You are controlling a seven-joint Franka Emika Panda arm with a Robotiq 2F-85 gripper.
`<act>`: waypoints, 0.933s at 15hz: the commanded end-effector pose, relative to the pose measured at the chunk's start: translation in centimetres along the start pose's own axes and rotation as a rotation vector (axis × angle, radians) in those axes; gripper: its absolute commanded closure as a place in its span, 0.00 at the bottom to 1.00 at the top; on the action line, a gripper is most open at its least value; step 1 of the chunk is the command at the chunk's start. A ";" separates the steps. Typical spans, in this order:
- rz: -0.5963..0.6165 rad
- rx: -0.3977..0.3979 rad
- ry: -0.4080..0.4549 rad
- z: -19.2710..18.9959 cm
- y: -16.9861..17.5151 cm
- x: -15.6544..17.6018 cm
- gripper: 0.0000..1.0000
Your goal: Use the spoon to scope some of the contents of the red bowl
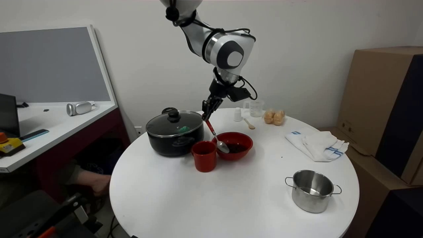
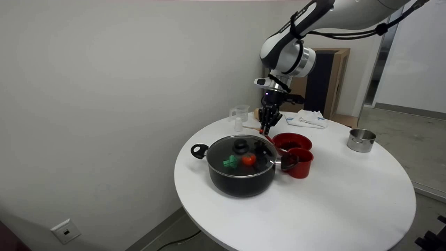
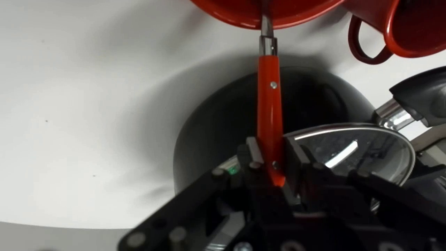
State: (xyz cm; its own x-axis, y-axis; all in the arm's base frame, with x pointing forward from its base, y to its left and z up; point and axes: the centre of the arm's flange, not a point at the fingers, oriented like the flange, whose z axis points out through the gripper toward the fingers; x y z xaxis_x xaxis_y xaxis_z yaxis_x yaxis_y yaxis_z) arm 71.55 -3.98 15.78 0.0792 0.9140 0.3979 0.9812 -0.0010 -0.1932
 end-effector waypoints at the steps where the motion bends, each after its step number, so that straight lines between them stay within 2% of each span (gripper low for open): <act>1: -0.118 0.042 0.075 0.0 0.9 -0.4 0.95; 7: -0.232 0.086 0.174 0.9 1.2 -1.0 0.95; 14: -0.242 0.069 0.240 0.8 1.3 -3.8 0.95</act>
State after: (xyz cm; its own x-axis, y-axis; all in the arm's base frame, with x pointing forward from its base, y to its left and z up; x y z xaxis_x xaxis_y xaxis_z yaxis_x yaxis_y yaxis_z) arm 71.46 -5.58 14.08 -0.0925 0.7987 0.5946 0.9630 0.2235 -0.1504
